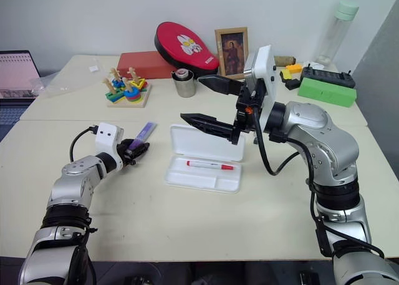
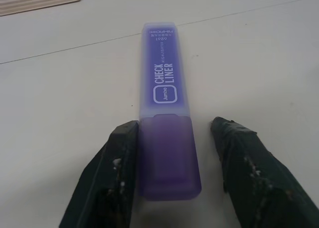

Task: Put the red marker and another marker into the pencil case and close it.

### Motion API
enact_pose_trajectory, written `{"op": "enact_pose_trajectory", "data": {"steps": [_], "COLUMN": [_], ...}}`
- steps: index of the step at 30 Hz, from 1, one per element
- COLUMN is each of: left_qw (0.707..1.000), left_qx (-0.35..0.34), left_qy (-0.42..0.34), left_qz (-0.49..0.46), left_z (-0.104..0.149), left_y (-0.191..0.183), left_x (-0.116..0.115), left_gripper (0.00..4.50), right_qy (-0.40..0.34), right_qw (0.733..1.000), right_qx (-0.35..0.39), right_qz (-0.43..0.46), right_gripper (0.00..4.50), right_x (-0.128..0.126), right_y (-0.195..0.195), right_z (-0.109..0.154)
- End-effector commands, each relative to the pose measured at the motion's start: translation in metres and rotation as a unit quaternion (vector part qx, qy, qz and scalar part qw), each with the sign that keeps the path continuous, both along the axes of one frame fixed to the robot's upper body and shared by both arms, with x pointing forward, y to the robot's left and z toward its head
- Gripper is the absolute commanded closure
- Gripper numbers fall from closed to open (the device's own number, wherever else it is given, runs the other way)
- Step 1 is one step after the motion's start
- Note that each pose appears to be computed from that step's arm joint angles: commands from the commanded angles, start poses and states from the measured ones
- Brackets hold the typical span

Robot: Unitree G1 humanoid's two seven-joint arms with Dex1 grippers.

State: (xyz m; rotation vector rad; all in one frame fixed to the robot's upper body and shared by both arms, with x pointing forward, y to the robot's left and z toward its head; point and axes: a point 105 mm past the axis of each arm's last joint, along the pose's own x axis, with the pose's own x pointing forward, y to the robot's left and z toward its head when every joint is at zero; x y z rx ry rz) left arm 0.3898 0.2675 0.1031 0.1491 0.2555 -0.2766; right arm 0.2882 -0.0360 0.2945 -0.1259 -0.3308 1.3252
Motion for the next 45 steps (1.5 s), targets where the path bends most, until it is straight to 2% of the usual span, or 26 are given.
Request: {"op": "enact_pose_trajectory", "data": {"steps": [1,3,5,8,11,13,16,17,21,23,25,28,35,45], "left_qw": [1.000,0.999,0.997,0.988,0.971,0.941,0.901,0.887,0.831,0.808,0.793,0.774,0.762,0.771], "left_qx": [0.016,0.011,0.002,-0.024,-0.029,-0.021,-0.018,-0.006,0.083,0.143,0.186,0.209,0.247,0.249], "left_qy": [-0.016,-0.030,-0.069,-0.153,-0.199,-0.224,-0.223,-0.207,-0.078,-0.021,0.007,0.040,0.051,0.056], "left_qz": [0.001,0.013,0.019,-0.005,-0.127,-0.251,-0.371,-0.413,-0.544,-0.571,-0.581,-0.597,-0.597,-0.584], "left_z": [0.010,0.018,0.037,0.084,0.123,0.150,0.167,0.164,0.116,0.086,0.069,0.055,0.044,0.035], "left_y": [0.001,0.003,0.003,-0.012,-0.055,-0.094,-0.125,-0.133,-0.146,-0.137,-0.129,-0.120,-0.112,-0.114], "left_x": [0.001,0.002,0.005,0.009,-0.005,-0.027,-0.055,-0.065,-0.096,-0.099,-0.097,-0.093,-0.080,-0.075], "left_gripper": [2.99,3.30,3.30,3.30,3.30,3.30,3.30,3.30,3.30,3.30,3.30,3.30,3.30,3.30], "right_qy": [-0.024,-0.023,-0.023,-0.021,-0.009,-0.002,0.003,0.005,0.011,0.012,0.013,0.013,0.016,0.017], "right_qw": [1.000,1.000,1.000,1.000,1.000,1.000,0.999,0.999,0.997,0.997,0.997,0.996,0.995,0.995], "right_qx": [0.007,0.006,0.006,0.006,-0.006,-0.014,-0.026,-0.031,-0.040,-0.043,-0.044,-0.042,-0.038,-0.036], "right_qz": [-0.001,-0.003,-0.006,-0.010,-0.006,-0.018,-0.032,-0.036,-0.057,-0.065,-0.069,-0.075,-0.088,-0.091], "right_gripper": [0.00,0.00,0.00,0.00,0.00,0.00,0.00,0.00,0.00,0.00,0.00,0.00,0.00,0.00], "right_x": [-0.006,-0.006,-0.006,-0.006,-0.010,-0.008,-0.008,-0.009,-0.009,-0.009,-0.010,-0.012,-0.016,-0.016], "right_y": [-0.004,-0.006,-0.009,-0.015,-0.024,-0.033,-0.043,-0.046,-0.055,-0.057,-0.059,-0.059,-0.059,-0.058], "right_z": [0.010,0.010,0.010,0.010,0.005,0.000,-0.005,-0.007,-0.013,-0.016,-0.017,-0.019,-0.022,-0.023]}}
